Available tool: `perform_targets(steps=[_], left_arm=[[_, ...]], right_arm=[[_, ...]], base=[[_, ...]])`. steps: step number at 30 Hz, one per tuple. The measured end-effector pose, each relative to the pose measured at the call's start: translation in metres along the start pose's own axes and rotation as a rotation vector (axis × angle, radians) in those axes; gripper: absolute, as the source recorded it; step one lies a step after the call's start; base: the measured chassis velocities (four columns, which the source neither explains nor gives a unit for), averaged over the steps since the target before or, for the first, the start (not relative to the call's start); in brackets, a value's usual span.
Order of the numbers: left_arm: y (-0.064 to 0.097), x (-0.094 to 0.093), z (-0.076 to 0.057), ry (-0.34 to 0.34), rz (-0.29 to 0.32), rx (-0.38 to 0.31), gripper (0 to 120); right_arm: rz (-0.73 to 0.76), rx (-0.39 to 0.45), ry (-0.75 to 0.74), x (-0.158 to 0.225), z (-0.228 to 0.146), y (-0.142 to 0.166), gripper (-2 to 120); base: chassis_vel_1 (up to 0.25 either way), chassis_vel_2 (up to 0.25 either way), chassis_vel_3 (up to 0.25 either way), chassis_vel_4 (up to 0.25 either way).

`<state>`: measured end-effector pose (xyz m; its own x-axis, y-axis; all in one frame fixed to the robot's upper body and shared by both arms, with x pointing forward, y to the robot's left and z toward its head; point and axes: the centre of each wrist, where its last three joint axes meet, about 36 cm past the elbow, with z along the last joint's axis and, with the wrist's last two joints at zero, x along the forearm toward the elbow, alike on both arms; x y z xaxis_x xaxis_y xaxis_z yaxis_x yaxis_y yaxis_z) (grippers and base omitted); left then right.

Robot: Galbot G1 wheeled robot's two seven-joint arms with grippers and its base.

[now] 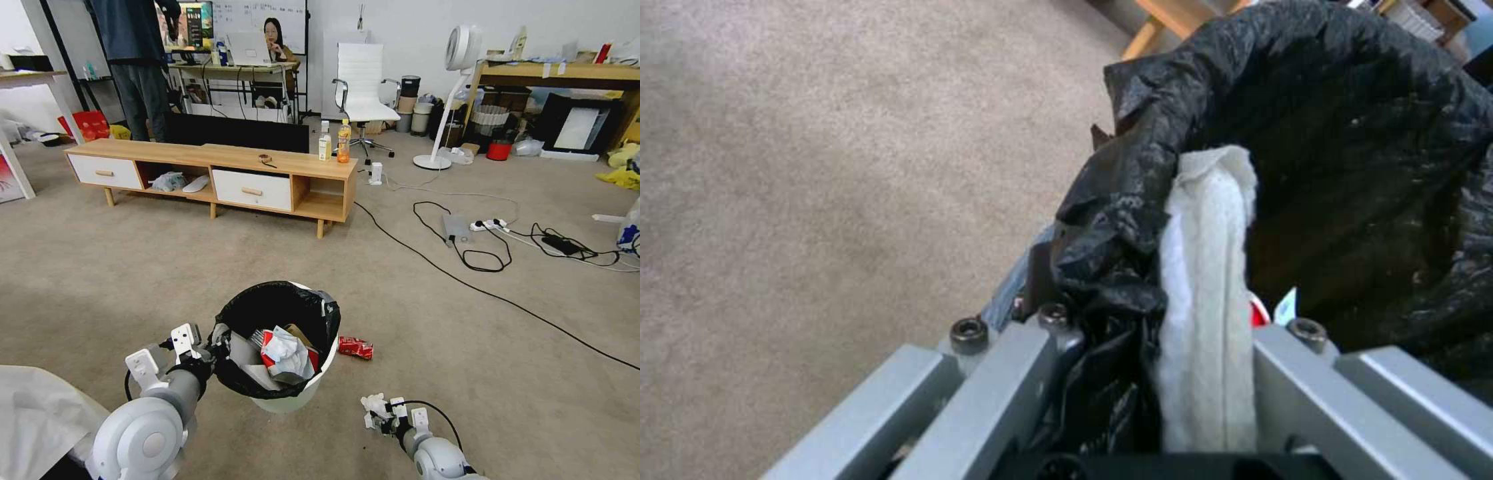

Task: Pick up the trash bin and place the garbage on the floor into it.

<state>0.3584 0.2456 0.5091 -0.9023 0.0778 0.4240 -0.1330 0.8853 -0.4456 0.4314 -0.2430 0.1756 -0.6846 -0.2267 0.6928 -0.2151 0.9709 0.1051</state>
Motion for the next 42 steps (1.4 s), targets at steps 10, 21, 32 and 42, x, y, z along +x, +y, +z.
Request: perform_targets(steps=[10,21,32,42], left_arm=[[0.001,-0.002,0.000,-0.004,-0.001,-0.002,7],[0.002,-0.006,0.002,0.003,-0.004,0.000,7],[0.002,-0.006,0.002,0.005,-0.004,-0.004,7],[0.004,-0.003,0.005,0.016,-0.007,-0.010,7]], right_arm=[[-0.017,-0.002,-0.014,0.000,-0.002,0.004,2],[0.023,0.069,-0.138,0.023,-0.046,-0.005,0],[0.102,0.133,-0.404,0.058,-0.115,-0.004,0],[0.079,0.158,-0.739,0.116,-0.200,-0.007,0]], base=[[0.000,0.000,0.000,0.000],[0.000,0.000,0.000,0.000],[0.000,0.000,0.000,0.000],[0.000,0.000,0.000,0.000]])
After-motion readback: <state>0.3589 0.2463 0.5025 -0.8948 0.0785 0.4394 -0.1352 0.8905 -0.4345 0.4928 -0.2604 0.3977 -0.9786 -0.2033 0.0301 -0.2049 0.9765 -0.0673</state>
